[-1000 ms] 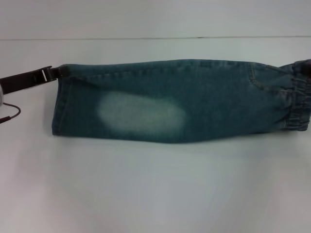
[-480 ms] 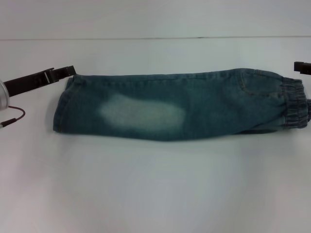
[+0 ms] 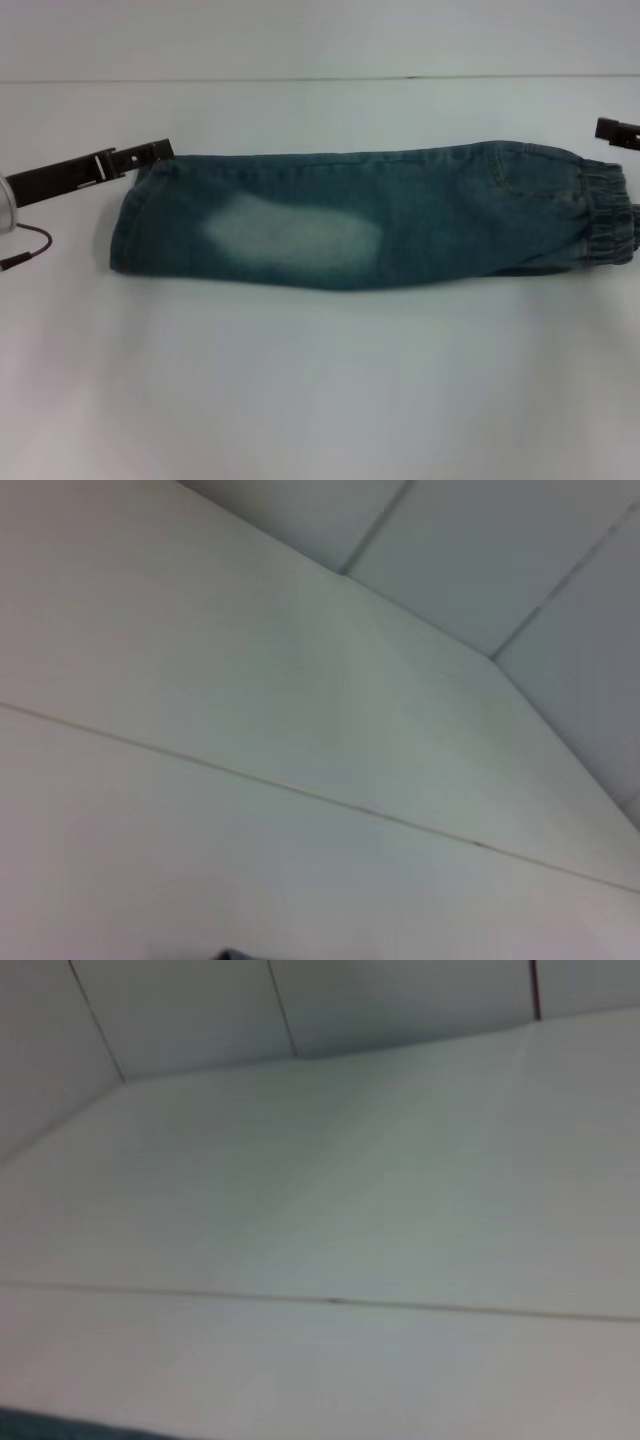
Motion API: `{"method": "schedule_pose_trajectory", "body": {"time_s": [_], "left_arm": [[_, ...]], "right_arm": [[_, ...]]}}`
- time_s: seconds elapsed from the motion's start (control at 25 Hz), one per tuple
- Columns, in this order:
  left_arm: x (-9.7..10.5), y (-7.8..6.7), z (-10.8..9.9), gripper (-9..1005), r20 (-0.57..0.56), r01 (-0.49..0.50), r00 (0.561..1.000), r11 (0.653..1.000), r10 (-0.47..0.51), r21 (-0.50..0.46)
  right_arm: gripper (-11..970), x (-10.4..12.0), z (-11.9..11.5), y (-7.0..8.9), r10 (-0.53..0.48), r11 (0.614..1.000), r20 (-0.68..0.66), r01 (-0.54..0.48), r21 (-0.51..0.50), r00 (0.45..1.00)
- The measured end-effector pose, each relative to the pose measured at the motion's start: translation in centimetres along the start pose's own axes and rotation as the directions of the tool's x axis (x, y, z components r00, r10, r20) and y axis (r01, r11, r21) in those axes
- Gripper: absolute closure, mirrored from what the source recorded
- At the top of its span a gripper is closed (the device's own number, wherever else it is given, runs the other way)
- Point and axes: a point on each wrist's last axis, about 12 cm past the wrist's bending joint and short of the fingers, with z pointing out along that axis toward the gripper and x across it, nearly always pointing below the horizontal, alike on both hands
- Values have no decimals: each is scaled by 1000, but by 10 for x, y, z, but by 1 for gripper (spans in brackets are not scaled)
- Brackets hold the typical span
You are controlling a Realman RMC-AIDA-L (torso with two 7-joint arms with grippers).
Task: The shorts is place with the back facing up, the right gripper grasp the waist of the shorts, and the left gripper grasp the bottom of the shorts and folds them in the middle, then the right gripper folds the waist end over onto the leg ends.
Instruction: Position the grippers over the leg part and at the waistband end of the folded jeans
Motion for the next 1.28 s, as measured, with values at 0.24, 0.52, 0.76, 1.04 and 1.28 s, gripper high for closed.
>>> {"method": "schedule_pose_trajectory", "body": {"time_s": [0.24,0.52,0.76,1.04,1.28], "left_arm": [[10,-8,-13,63,17,-48,999,990,46,130],[22,-27,-15,47,-3,-97,995,953,102,287],[23,-43,-8,48,-14,-138,988,916,154,378],[23,-56,2,48,-55,-167,976,889,210,426],[23,-57,3,47,-56,-171,975,885,216,433]], "right_arm": [[54,30,-22,11,76,992,106,-64,-111,991],[56,78,-42,9,173,980,119,-158,-125,978],[58,99,-51,4,220,971,84,-209,-116,972],[62,111,-67,3,252,962,79,-241,-126,965],[65,113,-77,-1,258,962,93,-246,-120,962]]}}
